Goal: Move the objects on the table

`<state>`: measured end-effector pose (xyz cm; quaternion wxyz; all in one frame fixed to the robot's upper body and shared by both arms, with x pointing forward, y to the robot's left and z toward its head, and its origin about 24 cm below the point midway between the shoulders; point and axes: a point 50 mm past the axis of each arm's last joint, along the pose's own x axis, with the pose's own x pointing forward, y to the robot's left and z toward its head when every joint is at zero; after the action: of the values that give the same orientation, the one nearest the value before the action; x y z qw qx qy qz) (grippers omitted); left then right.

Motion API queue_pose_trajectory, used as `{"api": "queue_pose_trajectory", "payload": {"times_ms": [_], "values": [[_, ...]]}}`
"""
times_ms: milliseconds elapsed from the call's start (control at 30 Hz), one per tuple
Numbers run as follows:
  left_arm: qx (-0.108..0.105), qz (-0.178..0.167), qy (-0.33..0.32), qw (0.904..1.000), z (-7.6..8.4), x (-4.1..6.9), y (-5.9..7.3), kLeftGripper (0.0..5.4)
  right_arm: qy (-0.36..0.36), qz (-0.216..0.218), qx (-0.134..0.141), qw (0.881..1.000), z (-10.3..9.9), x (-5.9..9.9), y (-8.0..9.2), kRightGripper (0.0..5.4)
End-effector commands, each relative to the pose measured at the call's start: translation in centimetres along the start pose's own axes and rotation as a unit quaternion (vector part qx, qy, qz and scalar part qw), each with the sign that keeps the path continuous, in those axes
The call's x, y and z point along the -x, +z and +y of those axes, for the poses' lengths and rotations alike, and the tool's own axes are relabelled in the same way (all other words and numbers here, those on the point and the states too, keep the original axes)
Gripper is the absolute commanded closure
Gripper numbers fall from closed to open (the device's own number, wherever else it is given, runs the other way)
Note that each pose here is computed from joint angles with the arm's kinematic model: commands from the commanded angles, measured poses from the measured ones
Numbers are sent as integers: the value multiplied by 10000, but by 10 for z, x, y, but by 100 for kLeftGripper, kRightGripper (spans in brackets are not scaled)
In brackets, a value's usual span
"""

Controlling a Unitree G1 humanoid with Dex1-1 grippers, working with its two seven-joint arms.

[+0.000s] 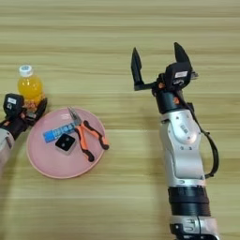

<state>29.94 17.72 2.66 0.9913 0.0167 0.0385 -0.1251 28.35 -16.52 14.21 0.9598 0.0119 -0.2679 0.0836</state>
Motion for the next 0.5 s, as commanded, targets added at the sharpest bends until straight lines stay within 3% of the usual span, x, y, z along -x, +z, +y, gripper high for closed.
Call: {"api": "queue_pose_trajectory", "payload": {"times_ms": [33, 333, 500], "values": [[-250, 29, 102, 9996, 3, -2, 0, 202, 19, -112, -7, 9999, -1, -4, 7, 0], [-279, 245, 245, 9990, 3, -3, -9, 202, 27, -197, -35, 9998, 0, -5, 12, 0], [-160, 411, 218, 9988, -1, -2, -16, 202, 26, -230, -39, 9997, -1, -5, 14, 0]]}}
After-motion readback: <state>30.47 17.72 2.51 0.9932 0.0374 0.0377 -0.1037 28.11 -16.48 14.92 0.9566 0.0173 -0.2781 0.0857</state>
